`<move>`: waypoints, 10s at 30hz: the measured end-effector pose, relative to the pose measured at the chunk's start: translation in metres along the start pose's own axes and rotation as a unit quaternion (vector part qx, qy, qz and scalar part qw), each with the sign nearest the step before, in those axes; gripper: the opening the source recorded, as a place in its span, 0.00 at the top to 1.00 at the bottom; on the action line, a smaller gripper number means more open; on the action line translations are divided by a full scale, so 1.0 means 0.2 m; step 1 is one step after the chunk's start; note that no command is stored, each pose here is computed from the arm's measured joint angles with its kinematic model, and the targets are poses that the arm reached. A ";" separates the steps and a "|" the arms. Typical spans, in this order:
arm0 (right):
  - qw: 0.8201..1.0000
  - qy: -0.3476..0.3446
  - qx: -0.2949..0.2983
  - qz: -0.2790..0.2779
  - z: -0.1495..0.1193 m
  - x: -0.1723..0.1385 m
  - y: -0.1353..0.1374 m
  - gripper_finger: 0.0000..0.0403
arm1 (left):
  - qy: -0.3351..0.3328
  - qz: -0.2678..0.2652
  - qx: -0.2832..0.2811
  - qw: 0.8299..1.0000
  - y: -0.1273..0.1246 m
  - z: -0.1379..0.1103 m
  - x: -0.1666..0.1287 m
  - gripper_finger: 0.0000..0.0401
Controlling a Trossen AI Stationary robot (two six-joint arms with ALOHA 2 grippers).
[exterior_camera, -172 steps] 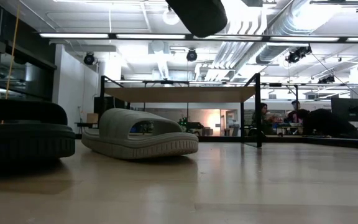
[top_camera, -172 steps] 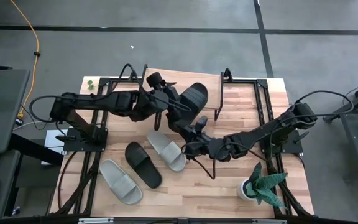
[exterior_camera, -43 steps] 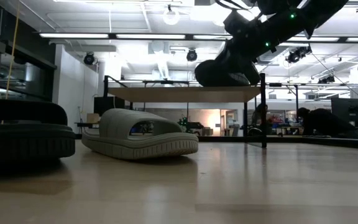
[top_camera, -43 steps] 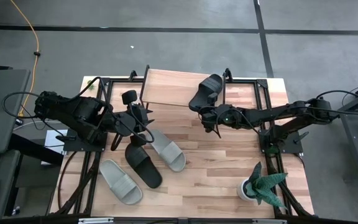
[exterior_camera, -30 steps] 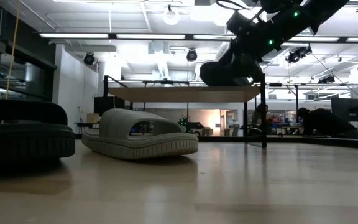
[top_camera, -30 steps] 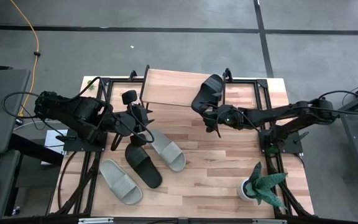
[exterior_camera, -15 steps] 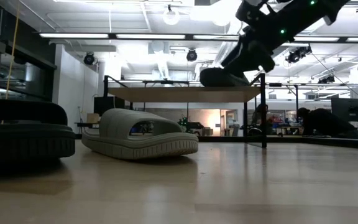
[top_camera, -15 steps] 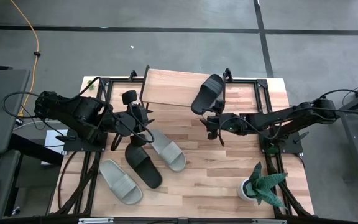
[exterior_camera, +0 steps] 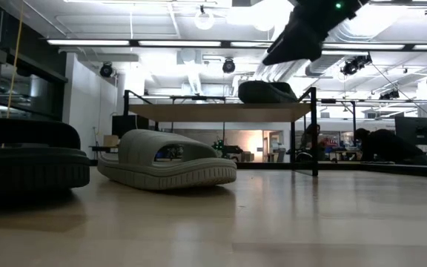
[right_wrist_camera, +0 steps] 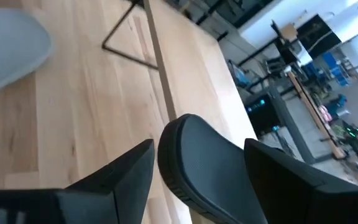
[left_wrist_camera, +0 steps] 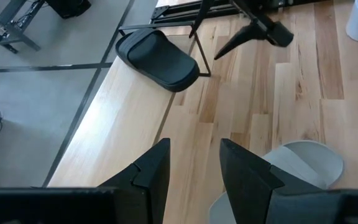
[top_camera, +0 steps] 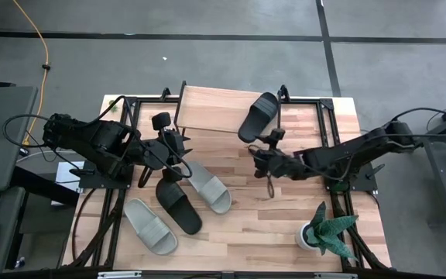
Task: Pick and place slides into the shelf
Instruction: Put the right black slipper on the shelf
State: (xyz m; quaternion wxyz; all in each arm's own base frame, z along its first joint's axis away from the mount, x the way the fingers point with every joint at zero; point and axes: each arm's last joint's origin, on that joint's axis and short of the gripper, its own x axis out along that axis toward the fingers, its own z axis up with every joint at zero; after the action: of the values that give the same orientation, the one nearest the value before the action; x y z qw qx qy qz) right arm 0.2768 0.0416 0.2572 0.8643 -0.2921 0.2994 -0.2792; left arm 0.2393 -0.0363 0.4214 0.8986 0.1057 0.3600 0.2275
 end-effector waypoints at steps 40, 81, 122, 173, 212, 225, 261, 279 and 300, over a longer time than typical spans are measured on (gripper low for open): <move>0.986 0.140 -0.050 -0.077 0.07 0.26 0.23 0.47 | 0.016 0.005 0.000 1.000 0.00 -0.02 0.00 0.68; 0.973 0.217 -0.045 -0.067 0.02 0.19 0.17 0.99 | 0.016 0.005 -0.008 1.000 0.00 -0.02 0.00 0.68; 0.934 0.338 0.012 -0.112 -0.09 0.03 0.07 0.99 | 0.017 0.005 -0.012 1.000 0.00 -0.02 0.00 0.68; 0.973 0.212 0.069 -0.055 -0.25 -0.16 0.15 0.35 | 0.026 -0.007 0.026 0.999 0.03 -0.04 -0.03 0.68; 0.979 0.185 -0.018 -0.081 -0.21 -0.04 0.04 0.42 | -0.034 -0.025 -0.001 0.999 0.16 -0.07 -0.19 0.68; 0.978 0.197 -0.017 -0.064 -0.22 -0.03 0.04 0.54 | -0.034 -0.027 -0.003 0.999 0.16 -0.07 -0.19 0.68; 0.967 0.247 -0.023 -0.063 -0.27 0.00 -0.01 0.98 | -0.031 -0.034 -0.012 0.999 0.16 -0.08 -0.19 0.68; 0.974 0.211 -0.071 -0.044 -0.21 0.03 0.01 0.99 | -0.029 -0.034 -0.012 0.999 0.16 -0.08 -0.19 0.68; 0.971 0.206 -0.118 -0.021 -0.24 -0.17 -0.11 0.99 | -0.023 -0.041 -0.010 0.999 0.16 -0.08 -0.19 0.68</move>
State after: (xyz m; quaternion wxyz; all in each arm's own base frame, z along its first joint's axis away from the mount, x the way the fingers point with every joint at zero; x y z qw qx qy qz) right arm 0.2141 0.0323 0.2525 0.7376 -0.3342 0.4955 -0.3142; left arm 0.1928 -0.0273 0.4432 0.9164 0.0871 0.3408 0.1911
